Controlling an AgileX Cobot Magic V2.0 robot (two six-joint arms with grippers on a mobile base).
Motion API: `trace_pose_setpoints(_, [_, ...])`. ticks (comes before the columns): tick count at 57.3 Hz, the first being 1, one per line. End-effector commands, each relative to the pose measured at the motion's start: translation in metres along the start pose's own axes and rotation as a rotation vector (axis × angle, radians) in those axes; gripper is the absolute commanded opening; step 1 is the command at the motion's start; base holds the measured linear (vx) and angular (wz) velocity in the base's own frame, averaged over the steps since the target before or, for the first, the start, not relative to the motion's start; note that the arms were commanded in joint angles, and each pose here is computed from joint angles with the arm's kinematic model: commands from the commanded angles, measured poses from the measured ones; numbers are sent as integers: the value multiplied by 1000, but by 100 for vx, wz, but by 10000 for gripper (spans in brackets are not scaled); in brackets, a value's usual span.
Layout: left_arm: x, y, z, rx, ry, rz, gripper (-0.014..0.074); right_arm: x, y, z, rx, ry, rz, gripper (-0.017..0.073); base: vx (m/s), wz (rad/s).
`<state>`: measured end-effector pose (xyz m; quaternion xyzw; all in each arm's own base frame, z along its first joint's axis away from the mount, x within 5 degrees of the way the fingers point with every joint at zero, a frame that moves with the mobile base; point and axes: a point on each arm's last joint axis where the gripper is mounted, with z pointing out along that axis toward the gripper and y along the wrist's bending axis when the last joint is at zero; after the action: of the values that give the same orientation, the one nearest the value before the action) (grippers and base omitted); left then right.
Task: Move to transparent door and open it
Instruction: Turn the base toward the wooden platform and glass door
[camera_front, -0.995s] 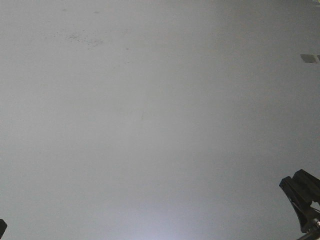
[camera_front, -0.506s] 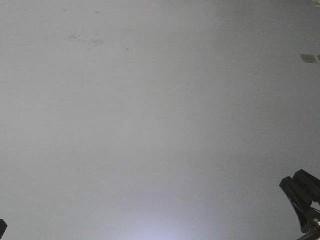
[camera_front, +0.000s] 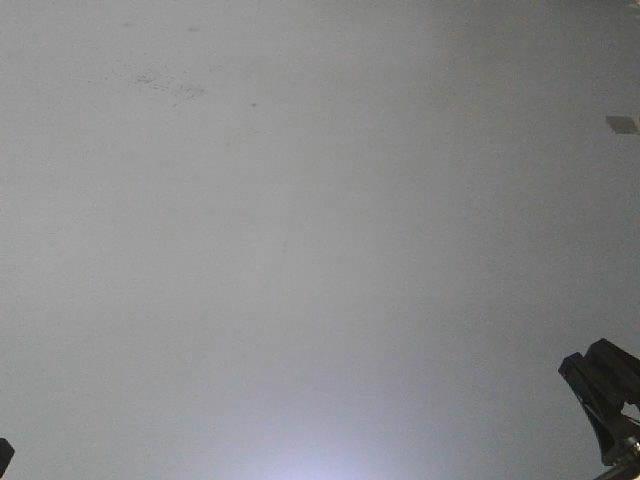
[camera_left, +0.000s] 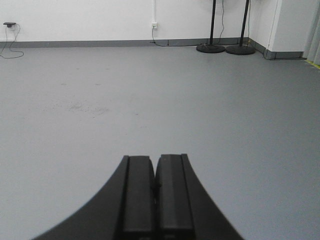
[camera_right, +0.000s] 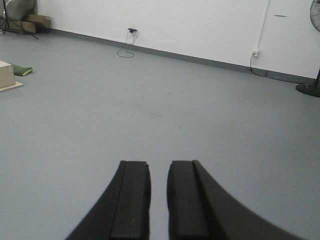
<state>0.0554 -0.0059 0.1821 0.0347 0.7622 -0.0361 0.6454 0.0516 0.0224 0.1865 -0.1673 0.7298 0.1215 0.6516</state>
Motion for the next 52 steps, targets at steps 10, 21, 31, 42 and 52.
trace_pose_setpoints(10, [-4, 0, 0, 5, -81, -9, -6, -7, -1, -1, 9, -95, -8, 217, 25, 7])
trace_pose_setpoints(21, [-4, 0, 0, 5, -81, -9, -6, -7, -1, -1, 9, -95, -8, 217, 30, 13])
trace_pose_setpoints(31, [-4, 0, 0, 5, -81, -9, -6, -7, -1, -1, 9, -93, -8, 217, 36, 16])
trace_pose_setpoints(42, [-4, 0, 0, 5, -80, -9, -6, -7, -1, -1, 9, -93, -8, 217, 39, 31])
trace_pose_setpoints(52, [-4, 0, 0, 5, -80, -9, -6, -7, -1, -1, 9, -93, -8, 217, 41, 42])
